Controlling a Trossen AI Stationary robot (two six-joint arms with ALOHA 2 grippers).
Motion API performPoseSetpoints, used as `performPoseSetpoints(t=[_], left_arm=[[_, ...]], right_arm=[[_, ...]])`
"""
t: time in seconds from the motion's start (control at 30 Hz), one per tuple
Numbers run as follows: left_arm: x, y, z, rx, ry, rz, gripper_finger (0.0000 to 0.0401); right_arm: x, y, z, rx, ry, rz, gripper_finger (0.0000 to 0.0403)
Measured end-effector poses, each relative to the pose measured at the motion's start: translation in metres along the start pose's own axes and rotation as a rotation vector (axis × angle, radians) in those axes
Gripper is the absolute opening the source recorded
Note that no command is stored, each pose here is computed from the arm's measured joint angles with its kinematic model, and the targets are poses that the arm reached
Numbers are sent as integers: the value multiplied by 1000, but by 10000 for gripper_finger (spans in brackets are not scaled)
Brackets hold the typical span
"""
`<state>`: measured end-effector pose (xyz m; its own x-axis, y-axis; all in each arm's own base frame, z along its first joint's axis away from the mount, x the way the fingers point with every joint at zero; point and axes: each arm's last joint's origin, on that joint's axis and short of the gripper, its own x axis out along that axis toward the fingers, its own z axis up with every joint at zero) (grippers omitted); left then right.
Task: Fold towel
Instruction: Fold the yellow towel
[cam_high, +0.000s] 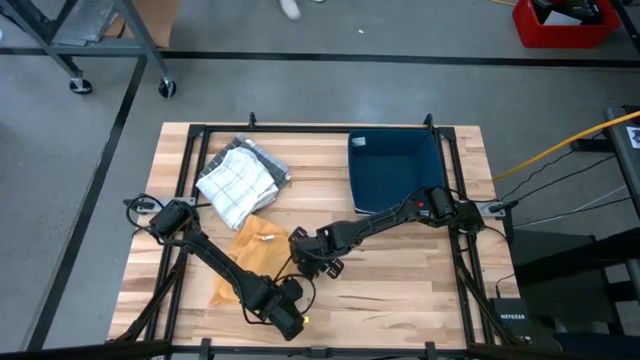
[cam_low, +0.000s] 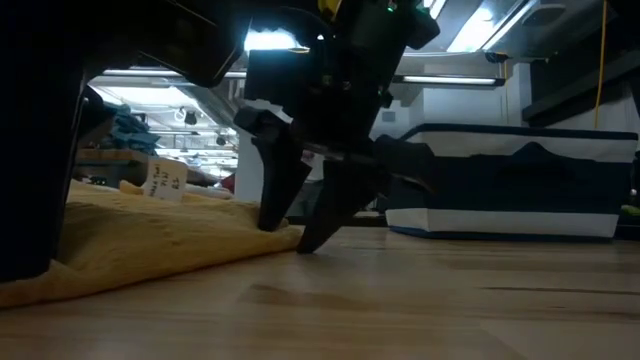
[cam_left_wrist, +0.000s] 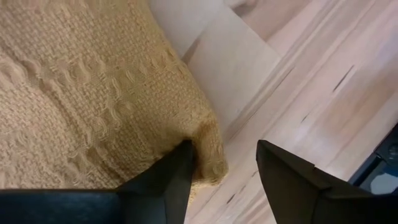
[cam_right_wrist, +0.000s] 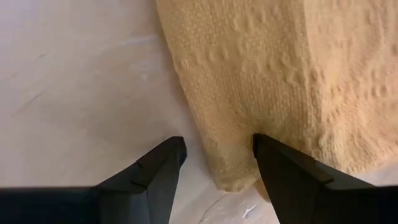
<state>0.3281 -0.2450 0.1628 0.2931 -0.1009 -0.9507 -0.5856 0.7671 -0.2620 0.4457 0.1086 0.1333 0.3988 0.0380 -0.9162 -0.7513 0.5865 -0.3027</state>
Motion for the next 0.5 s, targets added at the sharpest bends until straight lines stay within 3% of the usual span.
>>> performPoseSetpoints(t=[0.3, 0.5], left_arm=[[0, 0, 0, -7, -1, 1, 136], [0, 0, -1, -80, 0, -1, 80]], right_arm=[[11, 1, -1, -47, 19, -20, 200], [12, 3, -2, -45, 28, -10, 102]])
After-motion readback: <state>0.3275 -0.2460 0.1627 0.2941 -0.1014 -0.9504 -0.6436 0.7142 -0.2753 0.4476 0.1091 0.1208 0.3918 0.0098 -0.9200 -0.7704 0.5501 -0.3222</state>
